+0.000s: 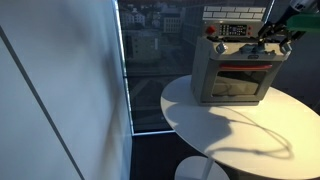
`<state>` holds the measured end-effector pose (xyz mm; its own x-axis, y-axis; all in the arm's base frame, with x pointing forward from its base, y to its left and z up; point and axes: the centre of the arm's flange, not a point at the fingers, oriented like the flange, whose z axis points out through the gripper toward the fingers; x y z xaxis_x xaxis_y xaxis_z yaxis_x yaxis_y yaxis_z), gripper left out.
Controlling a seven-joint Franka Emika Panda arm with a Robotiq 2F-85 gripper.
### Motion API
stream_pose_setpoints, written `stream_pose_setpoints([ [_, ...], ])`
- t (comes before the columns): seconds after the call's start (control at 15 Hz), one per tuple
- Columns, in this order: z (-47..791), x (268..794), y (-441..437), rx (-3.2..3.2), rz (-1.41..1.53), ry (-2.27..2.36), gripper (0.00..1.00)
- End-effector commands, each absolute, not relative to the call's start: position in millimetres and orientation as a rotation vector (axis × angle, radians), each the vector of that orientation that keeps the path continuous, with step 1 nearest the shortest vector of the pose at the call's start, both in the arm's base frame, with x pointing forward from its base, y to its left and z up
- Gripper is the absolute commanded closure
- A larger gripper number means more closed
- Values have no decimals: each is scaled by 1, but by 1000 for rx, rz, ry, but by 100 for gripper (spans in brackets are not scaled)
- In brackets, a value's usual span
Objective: Turn the third knob from the left on the stove to the right
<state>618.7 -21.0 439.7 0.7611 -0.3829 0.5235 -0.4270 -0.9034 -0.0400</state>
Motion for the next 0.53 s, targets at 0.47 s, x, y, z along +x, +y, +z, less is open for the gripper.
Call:
stream_pose_setpoints([
  [0.47, 448, 629, -18, 2880, 826, -650, 33],
])
